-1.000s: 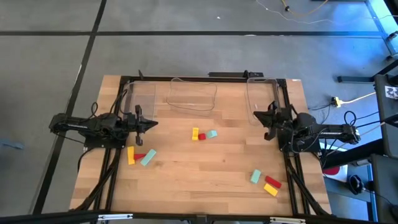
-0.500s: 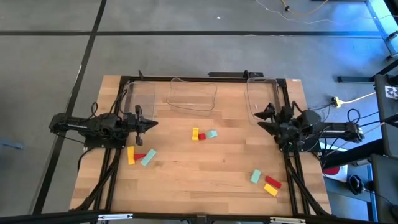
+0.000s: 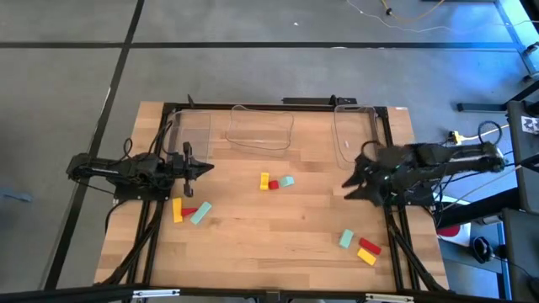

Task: Sort & place blocks by color
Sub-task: Put the right light blue block into the right transparent bin, then put the left light blue block into the right transparent bin

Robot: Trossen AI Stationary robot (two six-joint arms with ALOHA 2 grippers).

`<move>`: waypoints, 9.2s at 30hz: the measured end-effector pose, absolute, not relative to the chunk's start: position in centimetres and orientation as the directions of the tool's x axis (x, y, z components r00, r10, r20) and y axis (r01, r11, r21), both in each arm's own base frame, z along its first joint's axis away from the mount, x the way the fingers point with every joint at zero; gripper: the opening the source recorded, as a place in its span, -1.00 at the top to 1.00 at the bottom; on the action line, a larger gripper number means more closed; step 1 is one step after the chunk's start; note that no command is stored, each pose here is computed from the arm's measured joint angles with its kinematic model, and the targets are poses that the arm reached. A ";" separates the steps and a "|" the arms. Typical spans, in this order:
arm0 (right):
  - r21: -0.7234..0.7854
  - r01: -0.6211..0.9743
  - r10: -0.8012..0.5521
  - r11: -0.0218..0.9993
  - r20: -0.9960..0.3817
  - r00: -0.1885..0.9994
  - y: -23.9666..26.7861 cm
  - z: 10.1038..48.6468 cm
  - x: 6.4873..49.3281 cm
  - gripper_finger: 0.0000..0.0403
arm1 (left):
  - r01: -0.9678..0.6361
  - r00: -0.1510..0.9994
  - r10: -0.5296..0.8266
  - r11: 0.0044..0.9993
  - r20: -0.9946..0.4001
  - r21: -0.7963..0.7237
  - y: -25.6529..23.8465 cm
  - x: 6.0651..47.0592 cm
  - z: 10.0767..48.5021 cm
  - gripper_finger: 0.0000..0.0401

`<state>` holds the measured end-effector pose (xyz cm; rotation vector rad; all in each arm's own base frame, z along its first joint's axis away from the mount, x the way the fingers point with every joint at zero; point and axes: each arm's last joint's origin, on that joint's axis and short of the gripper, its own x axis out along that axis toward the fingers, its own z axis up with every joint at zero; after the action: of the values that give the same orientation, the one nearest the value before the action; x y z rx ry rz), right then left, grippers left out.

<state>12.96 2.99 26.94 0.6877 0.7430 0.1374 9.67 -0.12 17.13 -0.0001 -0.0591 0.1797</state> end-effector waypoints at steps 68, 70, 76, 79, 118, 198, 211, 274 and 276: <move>0.199 0.961 0.016 0.193 -0.980 0.199 19.2 14.8 17.5 -0.31 | -0.179 0.982 0.179 0.984 0.059 -0.005 -0.1 9.7 17.1 1.00; 0.192 0.962 0.014 0.194 -0.981 0.193 19.2 14.7 17.5 -0.31 | -0.179 0.982 0.179 0.984 0.059 -0.005 -0.1 9.7 17.1 1.00; 0.134 0.973 0.046 0.190 -0.991 0.127 19.6 13.8 17.5 -0.31 | -0.178 0.982 0.179 0.984 0.059 -0.005 -0.1 9.7 17.1 1.00; 0.127 0.972 0.047 0.198 -0.992 0.120 19.6 13.7 17.6 -0.31 | -0.178 0.982 0.178 0.984 0.059 -0.005 -0.1 9.7 17.1 1.00; 0.253 0.196 0.006 0.947 -0.627 0.779 0.6 20.0 23.1 0.33 | -0.179 0.982 0.179 0.984 0.059 -0.005 -0.1 9.7 17.1 1.00; -0.112 0.873 -0.192 0.475 -0.981 -0.021 -22.7 15.9 14.6 0.33 | -0.179 0.982 0.179 0.984 0.059 -0.005 -0.1 9.7 17.1 1.00; -0.080 0.874 -0.155 0.480 -0.988 -0.005 -22.5 15.7 14.6 0.03 | -0.179 0.982 0.179 0.984 0.059 -0.005 -0.1 9.7 17.1 1.00; 0.167 0.131 -0.146 0.977 0.085 0.986 -8.3 25.1 16.1 -0.40 | -0.186 0.980 0.184 0.982 0.070 0.029 -0.1 9.7 17.2 1.00; 0.168 0.131 -0.146 0.977 0.085 0.986 -8.3 25.1 16.1 -0.40 | -0.200 0.976 0.193 0.978 0.100 0.056 -0.1 9.6 17.5 1.00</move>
<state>16.09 -8.28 25.09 0.1625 -0.0970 -0.1397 9.63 -0.07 17.54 0.0654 -0.0942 0.1983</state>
